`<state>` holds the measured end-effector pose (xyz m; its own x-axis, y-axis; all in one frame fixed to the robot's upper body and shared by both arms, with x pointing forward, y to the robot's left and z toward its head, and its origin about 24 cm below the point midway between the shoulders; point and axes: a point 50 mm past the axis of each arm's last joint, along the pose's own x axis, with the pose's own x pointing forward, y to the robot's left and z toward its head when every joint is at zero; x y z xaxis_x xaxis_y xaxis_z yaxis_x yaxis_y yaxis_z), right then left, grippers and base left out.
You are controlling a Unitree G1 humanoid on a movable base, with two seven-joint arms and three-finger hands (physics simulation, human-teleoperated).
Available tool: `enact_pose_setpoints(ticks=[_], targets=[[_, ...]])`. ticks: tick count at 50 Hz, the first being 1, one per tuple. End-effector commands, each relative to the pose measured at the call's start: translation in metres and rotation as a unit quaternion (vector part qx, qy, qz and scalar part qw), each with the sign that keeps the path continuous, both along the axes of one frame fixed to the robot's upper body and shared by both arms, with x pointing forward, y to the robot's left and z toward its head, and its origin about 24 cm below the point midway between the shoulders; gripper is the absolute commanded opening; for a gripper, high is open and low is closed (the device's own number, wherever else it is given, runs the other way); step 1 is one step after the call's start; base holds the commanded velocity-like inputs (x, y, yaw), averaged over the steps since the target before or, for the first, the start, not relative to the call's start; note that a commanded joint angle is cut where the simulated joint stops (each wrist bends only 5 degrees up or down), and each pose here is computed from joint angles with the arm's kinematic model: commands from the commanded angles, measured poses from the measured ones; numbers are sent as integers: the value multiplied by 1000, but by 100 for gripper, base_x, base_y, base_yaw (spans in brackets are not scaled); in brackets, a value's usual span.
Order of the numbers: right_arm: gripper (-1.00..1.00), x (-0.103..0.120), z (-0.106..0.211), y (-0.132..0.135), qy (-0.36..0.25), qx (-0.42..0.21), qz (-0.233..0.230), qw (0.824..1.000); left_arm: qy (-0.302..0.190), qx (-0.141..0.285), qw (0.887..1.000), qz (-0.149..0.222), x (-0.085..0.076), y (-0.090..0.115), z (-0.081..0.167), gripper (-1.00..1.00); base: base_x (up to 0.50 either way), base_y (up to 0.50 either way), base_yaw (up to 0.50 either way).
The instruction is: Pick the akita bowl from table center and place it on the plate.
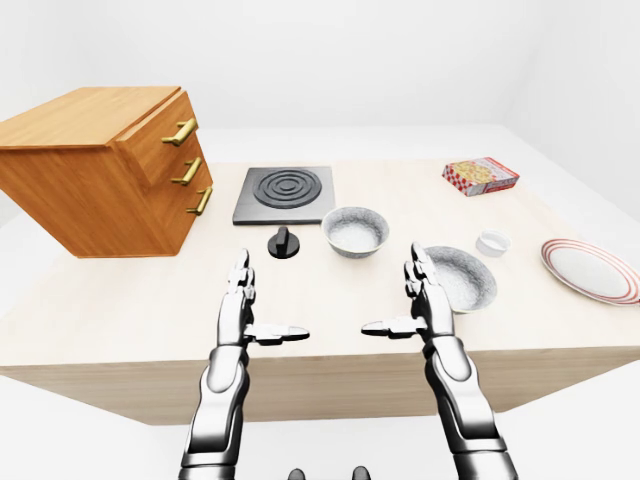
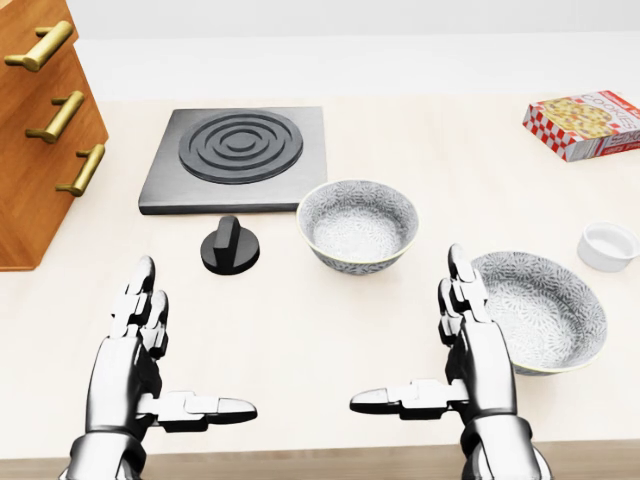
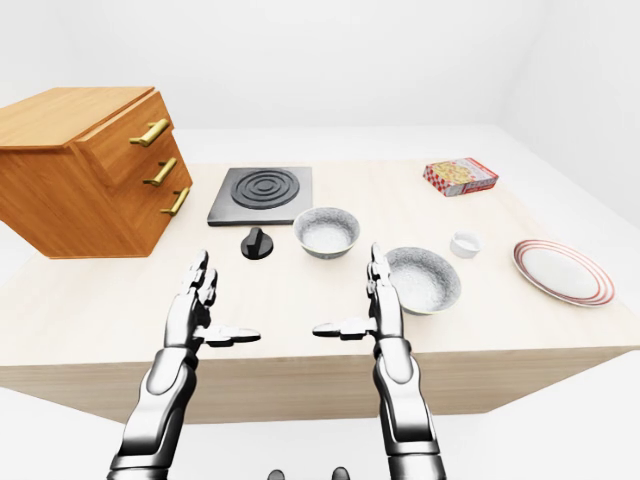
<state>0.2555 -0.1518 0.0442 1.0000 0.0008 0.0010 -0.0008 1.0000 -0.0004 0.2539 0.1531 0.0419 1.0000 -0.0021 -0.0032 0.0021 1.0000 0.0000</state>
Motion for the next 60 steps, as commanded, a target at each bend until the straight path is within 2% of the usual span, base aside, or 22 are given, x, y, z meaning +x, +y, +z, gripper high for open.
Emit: enact_pose_setpoints(ticks=[1, 3, 7, 8, 12, 18, 30, 54, 60], targets=[[100, 11, 18, -1, -16, -5, 3, 1000, 11, -6, 1000, -3, 2, 8, 4, 100, 0, 0, 0], [100, 14, 27, -1, -33, -11, 4, 999, -5, -2, 1000, -2, 4, 8, 14, 100, 0, 0, 0], [100, 20, 57, -3, -94, -16, 9, 995, -69, 9, 998, 7, 11, 11, 45, 100, 0, 0, 0], [100, 22, 68, -4, -116, -20, 9, 993, -95, 9, 995, 8, 14, 12, 58, 100, 0, 0, 0], [100, 23, 89, -6, -157, -19, 11, 987, -142, 11, 990, 7, 17, 12, 81, 100, 0, 0, 0], [100, 18, 86, -4, -154, -10, 25, 988, -143, 3, 990, 7, 22, 12, 83, 100, 0, -12, 0], [100, 10, 84, -9, -154, 7, 24, 988, -182, 2, 983, -2, 12, 8, 99, 100, 0, -50, 0], [100, 11, 89, -6, -164, 16, 31, 986, -199, 5, 980, -11, 10, 3, 107, 100, 0, -50, 0], [100, 7, 91, -3, -170, 19, 50, 984, -198, 8, 980, -12, 8, 2, 106, 100, 5, -50, 0]])
